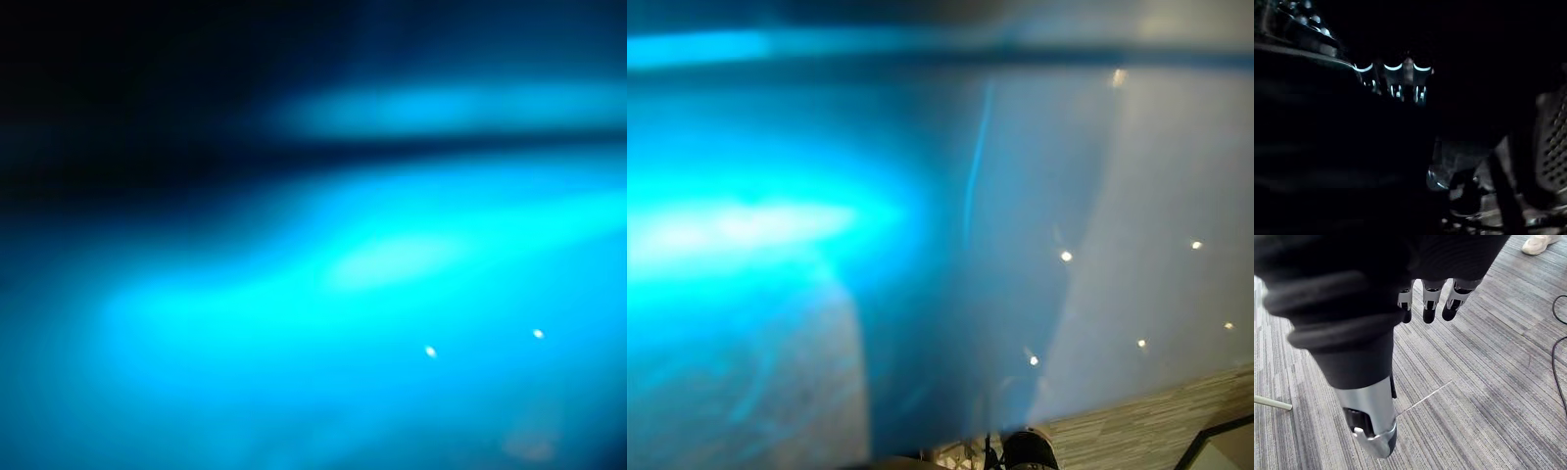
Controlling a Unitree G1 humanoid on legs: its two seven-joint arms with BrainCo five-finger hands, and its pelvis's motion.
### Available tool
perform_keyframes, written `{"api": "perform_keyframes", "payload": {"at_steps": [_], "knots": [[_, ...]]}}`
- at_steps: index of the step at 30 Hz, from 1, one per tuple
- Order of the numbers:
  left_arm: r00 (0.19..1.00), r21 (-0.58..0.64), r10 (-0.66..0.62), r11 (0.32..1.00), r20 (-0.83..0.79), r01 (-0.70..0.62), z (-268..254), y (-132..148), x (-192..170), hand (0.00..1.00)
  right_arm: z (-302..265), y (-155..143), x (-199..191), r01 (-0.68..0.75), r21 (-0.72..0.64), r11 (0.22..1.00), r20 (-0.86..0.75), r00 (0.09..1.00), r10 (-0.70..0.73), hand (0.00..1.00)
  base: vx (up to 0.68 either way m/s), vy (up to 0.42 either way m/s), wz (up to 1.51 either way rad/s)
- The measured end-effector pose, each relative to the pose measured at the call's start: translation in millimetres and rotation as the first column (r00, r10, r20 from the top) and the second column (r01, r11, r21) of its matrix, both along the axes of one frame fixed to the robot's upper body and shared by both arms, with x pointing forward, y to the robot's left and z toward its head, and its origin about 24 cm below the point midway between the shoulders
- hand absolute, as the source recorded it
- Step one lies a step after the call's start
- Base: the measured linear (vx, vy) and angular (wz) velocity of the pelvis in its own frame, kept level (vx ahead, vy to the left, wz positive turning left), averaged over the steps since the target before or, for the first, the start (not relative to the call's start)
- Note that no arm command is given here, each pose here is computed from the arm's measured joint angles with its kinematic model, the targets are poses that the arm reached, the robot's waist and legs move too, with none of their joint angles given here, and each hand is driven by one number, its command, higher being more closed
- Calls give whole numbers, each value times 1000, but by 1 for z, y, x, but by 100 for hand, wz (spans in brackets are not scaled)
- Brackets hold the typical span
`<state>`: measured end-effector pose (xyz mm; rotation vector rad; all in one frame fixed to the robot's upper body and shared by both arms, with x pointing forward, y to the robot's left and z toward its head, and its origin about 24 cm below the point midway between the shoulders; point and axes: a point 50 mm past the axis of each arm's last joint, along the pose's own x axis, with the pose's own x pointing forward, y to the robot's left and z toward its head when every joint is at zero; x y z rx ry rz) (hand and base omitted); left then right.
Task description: Pick up the laundry basket with both hands and put the clothes into the washing machine.
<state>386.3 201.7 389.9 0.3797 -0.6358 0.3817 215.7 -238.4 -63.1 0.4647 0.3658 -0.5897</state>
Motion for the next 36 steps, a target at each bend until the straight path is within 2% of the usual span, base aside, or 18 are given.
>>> {"api": "perform_keyframes", "payload": {"at_steps": [3, 6, 8, 13, 17, 19, 22, 26, 31, 36], "knots": [[1000, -68, -16, 998, -10, 15, -4, 3, 2, 0, -1, -1, -1, 9, 11, 1000, 0, 1000, -9, 0, 25, 8, 6], [998, -221, -66, 973, 6, 65, -8, 5, 4, 0, -5, -1, -7, 14, 13, 1000, -19, 1000, -14, 0, 20, -1, 14], [996, -278, -86, 957, 7, 84, -14, 2, 6, 0, -7, -1, -11, 18, 12, 1000, -32, 999, -18, 0, 24, -9, 25], [995, -472, -90, 880, -46, 58, -65, 7, 15, 0, -8, 8, -9, -20, 9, 1000, -36, 999, 20, 0, 33, -18, 12], [996, -571, -84, 820, -40, 46, -94, 17, 10, 0, -7, 12, -8, -36, 1, 999, -32, 999, 36, 0, 40, -13, 9], [999, -576, -49, 817, -6, 37, -104, 22, 1, 0, -6, 13, -7, -38, -3, 999, -27, 999, 38, 0, 43, -10, 5], [998, -602, 62, 797, -7, -54, -137, 32, -15, 0, 0, 17, -2, -47, -15, 999, 9, 999, 47, 0, 43, -15, 9], [994, -605, 93, 789, -60, -110, -177, 25, -30, 0, 4, 19, 0, -58, -55, 997, 23, 998, 59, 0, 54, -31, 13], [996, -637, 60, 766, -71, -92, -219, 7, -64, 0, 6, 18, -1, -52, -91, 994, 17, 998, 54, 0, 63, -29, 10], [993, -668, -25, 742, -112, -56, -258, -18, -91, 0, 0, 15, -11, -40, -92, 995, -14, 999, 39, 0, 59, -14, 23]]}}
